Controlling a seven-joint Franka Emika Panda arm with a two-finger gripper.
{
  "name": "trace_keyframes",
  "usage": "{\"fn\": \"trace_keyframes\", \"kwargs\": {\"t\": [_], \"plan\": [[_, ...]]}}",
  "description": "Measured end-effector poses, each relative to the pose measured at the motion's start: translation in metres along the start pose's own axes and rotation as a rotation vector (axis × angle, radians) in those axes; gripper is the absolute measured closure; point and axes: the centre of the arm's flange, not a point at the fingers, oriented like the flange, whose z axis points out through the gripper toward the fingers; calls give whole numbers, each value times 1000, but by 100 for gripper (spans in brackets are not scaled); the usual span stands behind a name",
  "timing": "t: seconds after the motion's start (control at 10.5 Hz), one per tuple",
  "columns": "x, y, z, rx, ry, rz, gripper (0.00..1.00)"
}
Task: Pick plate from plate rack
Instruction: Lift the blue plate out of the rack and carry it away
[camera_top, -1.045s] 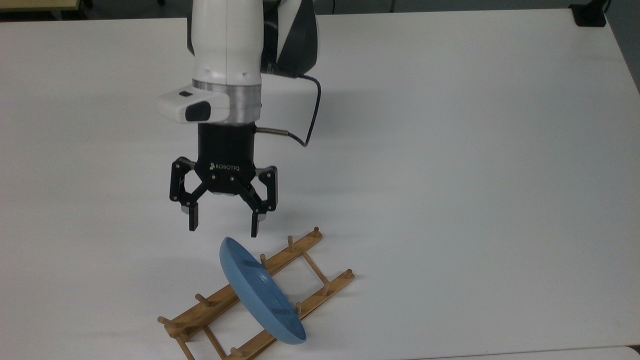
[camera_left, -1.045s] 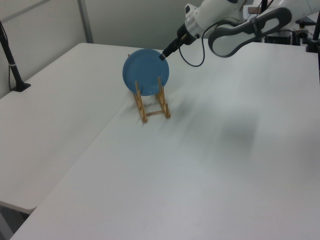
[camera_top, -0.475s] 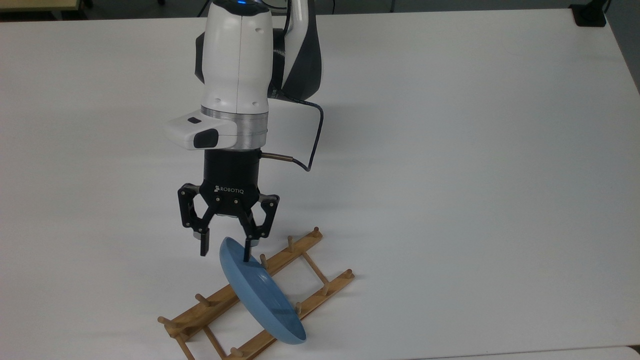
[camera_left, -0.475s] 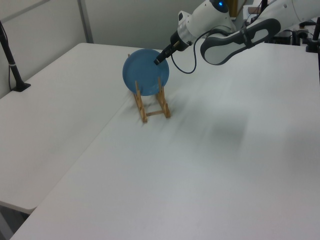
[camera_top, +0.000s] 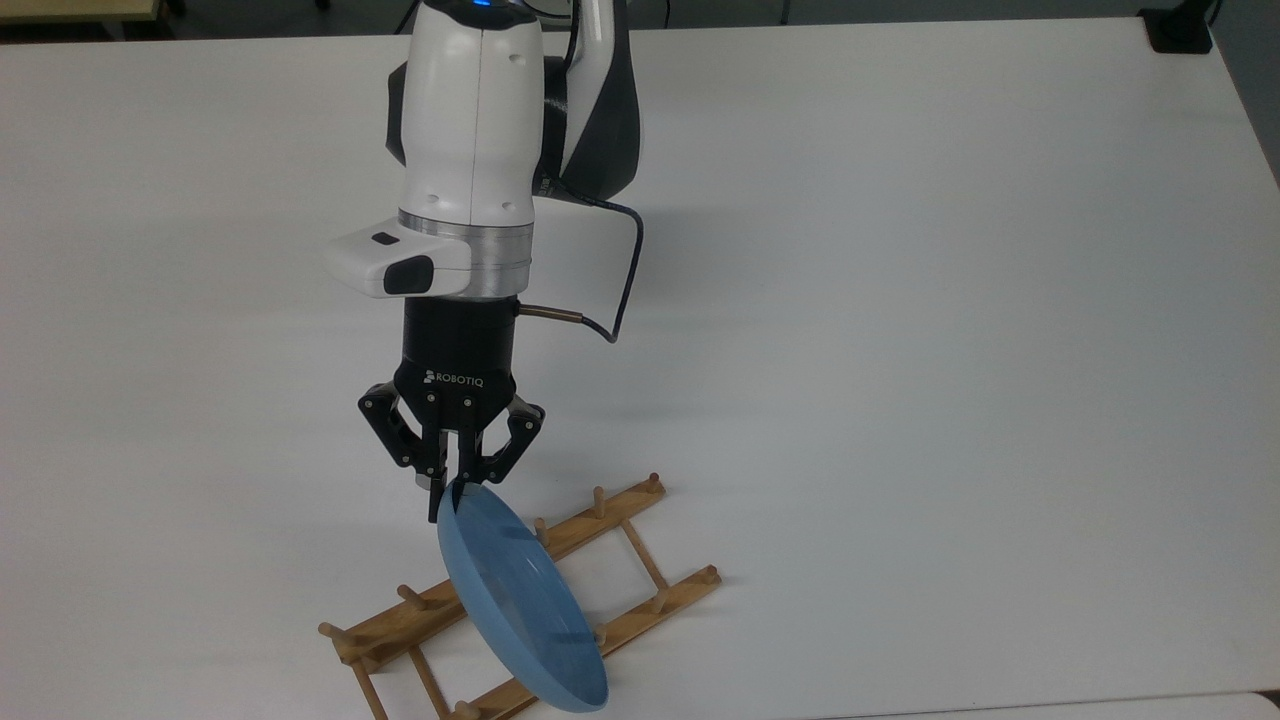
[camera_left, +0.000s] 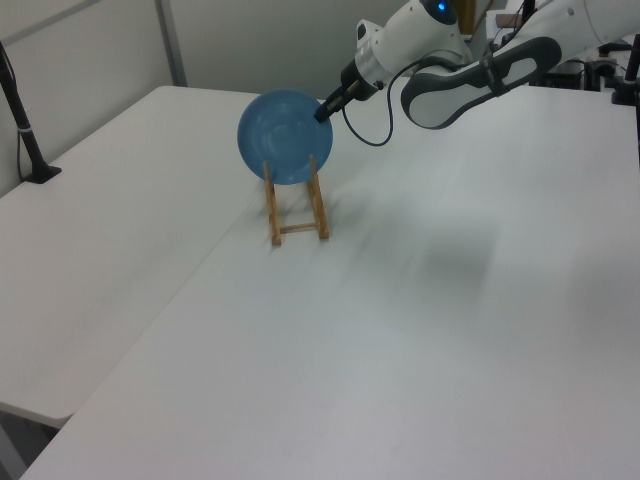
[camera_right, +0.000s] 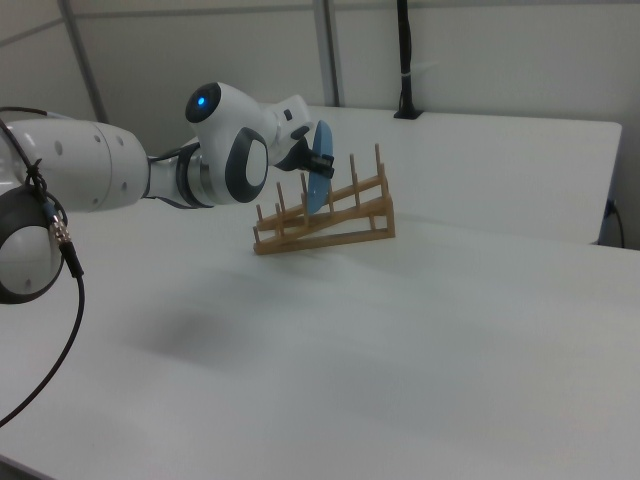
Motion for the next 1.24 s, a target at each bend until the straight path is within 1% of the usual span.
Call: {"fn": "trace_keyframes", "kwargs": {"t": [0.19, 0.29, 0.48, 0.57, 0.67, 0.76, 0.86, 0.95, 1.05, 1.14, 1.24], "plan": [[4, 2, -3, -2, 11, 1, 92], [14, 5, -12, -2, 34, 14, 92], [47, 13, -55, 2, 104, 47, 92], [64, 18, -84, 13, 135, 88, 92], [75, 22, -110, 15, 115, 122, 92], [81, 27, -134, 4, 38, 143, 92], [82, 29, -158, 1, -67, 175, 92], [80, 31, -181, 21, -174, 216, 92], [73, 32, -205, 64, -306, 228, 92], [63, 32, -225, 124, -433, 200, 92], [44, 39, -250, 202, -605, 136, 92]]}}
